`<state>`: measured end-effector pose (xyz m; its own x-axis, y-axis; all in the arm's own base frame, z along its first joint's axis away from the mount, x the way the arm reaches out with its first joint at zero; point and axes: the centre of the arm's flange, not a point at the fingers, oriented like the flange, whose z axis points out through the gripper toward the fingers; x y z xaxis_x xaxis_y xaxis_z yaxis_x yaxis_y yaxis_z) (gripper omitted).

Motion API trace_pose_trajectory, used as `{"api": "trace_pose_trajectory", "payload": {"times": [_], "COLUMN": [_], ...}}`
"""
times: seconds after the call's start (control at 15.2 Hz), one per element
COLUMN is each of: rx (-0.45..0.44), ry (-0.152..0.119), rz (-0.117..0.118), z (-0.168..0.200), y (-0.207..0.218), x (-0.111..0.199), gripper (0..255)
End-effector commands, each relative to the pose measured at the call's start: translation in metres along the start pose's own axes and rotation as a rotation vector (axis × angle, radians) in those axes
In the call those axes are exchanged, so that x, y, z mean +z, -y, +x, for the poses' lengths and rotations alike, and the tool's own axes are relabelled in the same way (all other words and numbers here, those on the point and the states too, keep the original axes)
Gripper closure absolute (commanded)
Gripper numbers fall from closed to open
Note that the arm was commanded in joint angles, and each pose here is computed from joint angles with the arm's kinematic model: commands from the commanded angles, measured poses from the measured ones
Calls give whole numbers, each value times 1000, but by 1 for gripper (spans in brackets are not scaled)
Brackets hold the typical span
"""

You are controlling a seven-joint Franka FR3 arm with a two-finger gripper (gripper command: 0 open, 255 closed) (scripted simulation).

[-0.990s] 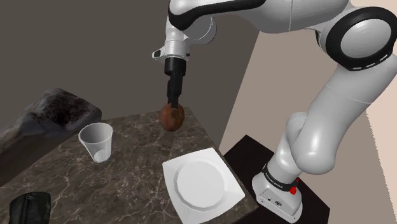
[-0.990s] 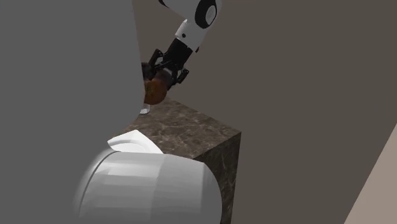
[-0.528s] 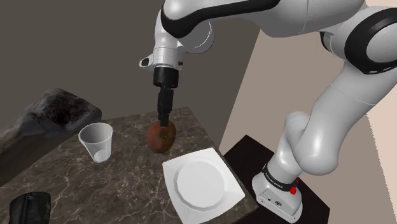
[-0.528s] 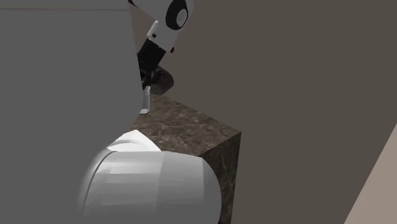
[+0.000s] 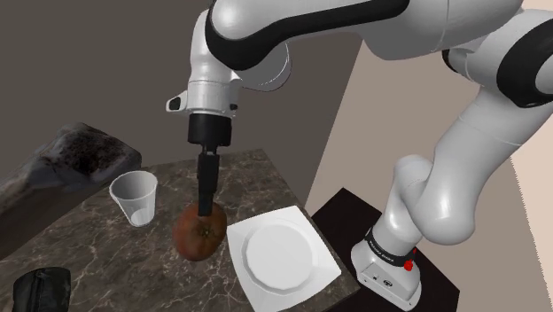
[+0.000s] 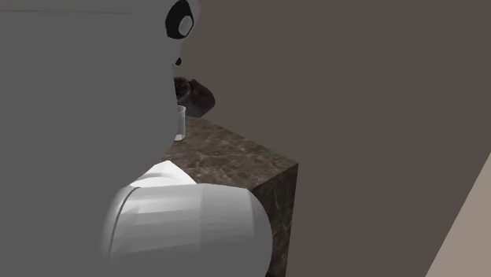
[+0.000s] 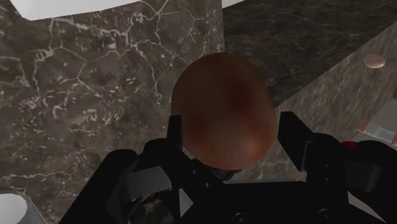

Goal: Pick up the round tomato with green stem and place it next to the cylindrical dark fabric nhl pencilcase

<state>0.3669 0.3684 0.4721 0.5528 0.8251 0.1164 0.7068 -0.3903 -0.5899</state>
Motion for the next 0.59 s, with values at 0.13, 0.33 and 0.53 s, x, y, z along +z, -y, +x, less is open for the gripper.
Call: {"api": "trace_pose_trajectory", "payload": {"times": [0.13,0.33,0.53], "rx": [1,1,1], "ry": [-1,-1,-1], "rz": [0,0,0], "z": [20,36,51], "y": [38,66,95], "x": [31,54,78], "gripper": [255,255,255]}}
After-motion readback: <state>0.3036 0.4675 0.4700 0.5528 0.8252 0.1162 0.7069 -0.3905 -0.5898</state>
